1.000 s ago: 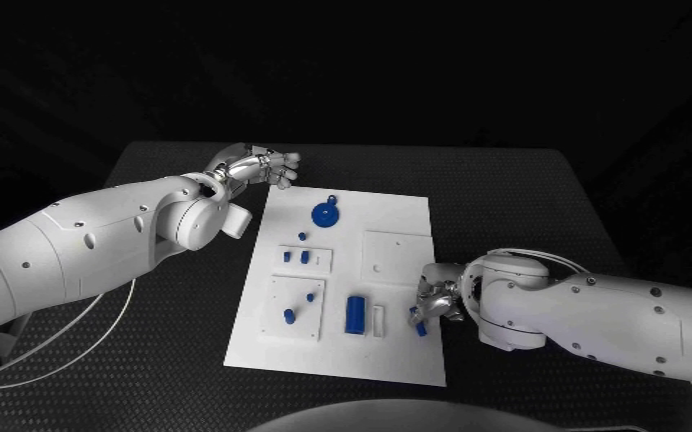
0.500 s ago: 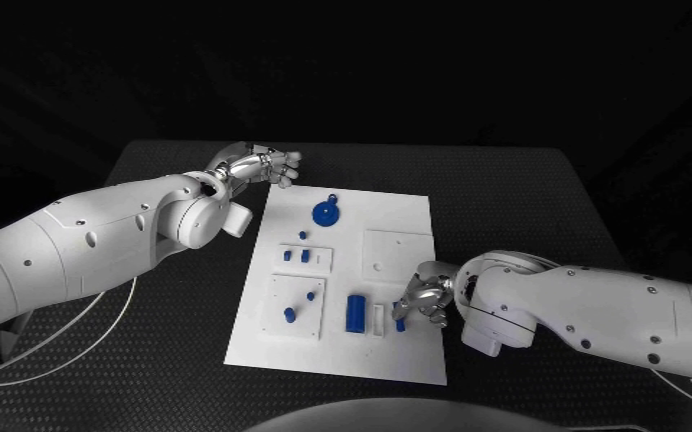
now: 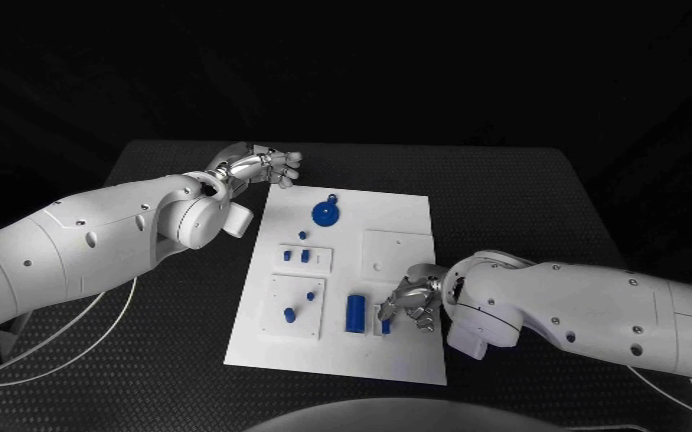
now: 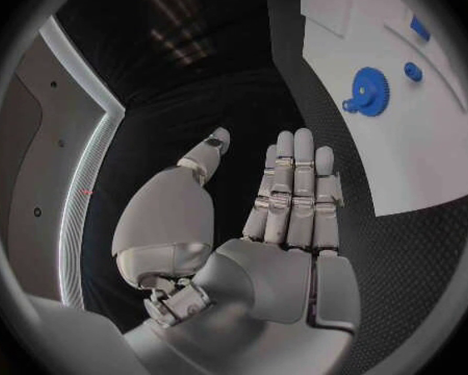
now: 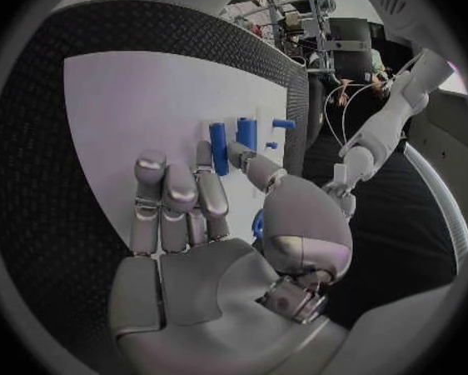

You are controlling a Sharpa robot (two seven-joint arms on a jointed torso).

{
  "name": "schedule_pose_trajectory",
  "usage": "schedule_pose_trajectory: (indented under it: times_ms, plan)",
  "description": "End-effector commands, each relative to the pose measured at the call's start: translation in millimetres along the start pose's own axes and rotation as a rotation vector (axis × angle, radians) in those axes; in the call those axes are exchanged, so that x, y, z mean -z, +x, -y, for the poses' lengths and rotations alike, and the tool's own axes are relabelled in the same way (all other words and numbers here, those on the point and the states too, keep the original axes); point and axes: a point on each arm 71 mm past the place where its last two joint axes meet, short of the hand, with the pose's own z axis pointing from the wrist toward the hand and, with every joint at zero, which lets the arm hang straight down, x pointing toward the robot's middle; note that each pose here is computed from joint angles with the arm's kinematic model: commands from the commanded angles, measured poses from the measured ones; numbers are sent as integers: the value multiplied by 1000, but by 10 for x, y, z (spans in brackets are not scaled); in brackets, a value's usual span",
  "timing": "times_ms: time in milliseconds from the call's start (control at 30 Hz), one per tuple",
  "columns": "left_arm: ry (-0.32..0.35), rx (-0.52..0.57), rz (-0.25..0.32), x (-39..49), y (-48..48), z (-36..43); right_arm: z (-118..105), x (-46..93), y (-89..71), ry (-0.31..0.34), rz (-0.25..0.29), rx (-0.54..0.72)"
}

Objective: Assemble the parts on the task board

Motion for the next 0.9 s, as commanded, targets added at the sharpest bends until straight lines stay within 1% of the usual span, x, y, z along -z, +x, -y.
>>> schedule_pose_trajectory:
  times_ms: [33,133,233,333,900]
  plan:
    - [7,0,-9,0,13,15,-3,-13,14,1,-13,-27]
    - [7,0,-9,0,16,16,-10,-36,5,3,-13,-20]
    - [8,0,-10,-1,17,16,-6,-60,15,15,-39,-41]
    - [7,0,-11,0,19,16,-14,-77,34,17,-50,-30]
    - [6,-1,-9,3,9,13,-53,-94,92,3,-70,-10]
